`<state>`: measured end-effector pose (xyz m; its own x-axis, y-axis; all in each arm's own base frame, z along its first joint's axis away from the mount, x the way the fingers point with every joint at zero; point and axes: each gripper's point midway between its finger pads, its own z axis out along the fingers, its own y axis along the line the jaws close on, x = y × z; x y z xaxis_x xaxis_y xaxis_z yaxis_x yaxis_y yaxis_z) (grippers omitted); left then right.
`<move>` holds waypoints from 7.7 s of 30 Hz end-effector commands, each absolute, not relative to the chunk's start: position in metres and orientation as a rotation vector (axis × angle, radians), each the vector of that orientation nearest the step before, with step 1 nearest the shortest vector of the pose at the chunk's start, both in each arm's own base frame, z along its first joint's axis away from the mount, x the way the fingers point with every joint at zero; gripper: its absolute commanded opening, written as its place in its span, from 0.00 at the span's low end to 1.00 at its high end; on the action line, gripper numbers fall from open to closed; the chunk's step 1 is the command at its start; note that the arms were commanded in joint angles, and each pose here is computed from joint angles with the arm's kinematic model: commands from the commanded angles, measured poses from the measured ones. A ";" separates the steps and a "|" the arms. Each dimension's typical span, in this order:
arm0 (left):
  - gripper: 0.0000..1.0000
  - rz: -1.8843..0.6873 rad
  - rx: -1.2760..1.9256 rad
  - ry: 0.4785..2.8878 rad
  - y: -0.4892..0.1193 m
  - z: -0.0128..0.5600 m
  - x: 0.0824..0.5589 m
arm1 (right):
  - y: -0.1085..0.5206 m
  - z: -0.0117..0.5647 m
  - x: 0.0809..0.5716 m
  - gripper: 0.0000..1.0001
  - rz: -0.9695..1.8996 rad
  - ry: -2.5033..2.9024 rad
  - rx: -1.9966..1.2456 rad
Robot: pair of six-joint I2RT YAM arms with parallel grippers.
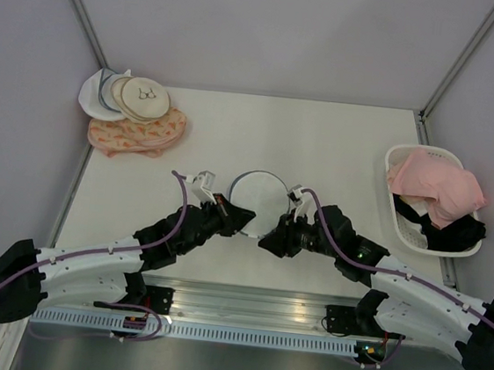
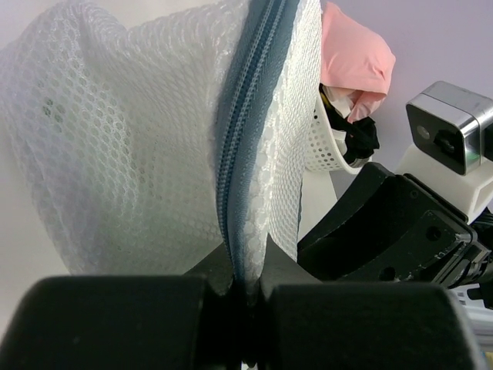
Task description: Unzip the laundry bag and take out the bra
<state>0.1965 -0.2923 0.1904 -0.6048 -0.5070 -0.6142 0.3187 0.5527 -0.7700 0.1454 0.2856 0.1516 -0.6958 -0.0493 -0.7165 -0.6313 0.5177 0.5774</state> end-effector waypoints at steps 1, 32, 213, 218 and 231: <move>0.02 -1.238 -0.219 1.853 -0.295 0.200 0.198 | 0.296 0.179 0.162 0.37 1.139 2.014 -0.512; 0.02 -1.281 0.599 2.124 -0.272 0.150 0.127 | 0.201 0.129 0.200 0.00 0.267 2.325 -0.500; 0.91 -1.489 -0.404 2.096 -0.287 0.148 0.193 | 0.332 0.122 0.146 0.00 1.030 2.243 -0.759; 0.61 -1.475 -0.429 2.067 -0.282 0.147 0.196 | 0.329 0.115 0.145 0.01 0.991 2.270 -0.763; 0.02 -1.349 -0.462 2.073 -0.263 0.138 0.199 | 0.285 0.110 0.145 0.00 0.767 2.358 -0.668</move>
<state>0.1955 -0.2702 0.1377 -0.7788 -0.5618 -0.2792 0.0360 0.4043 -0.9139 0.1430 0.3025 0.1093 -0.7094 -0.2793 -0.6471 -0.6330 0.6562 0.4107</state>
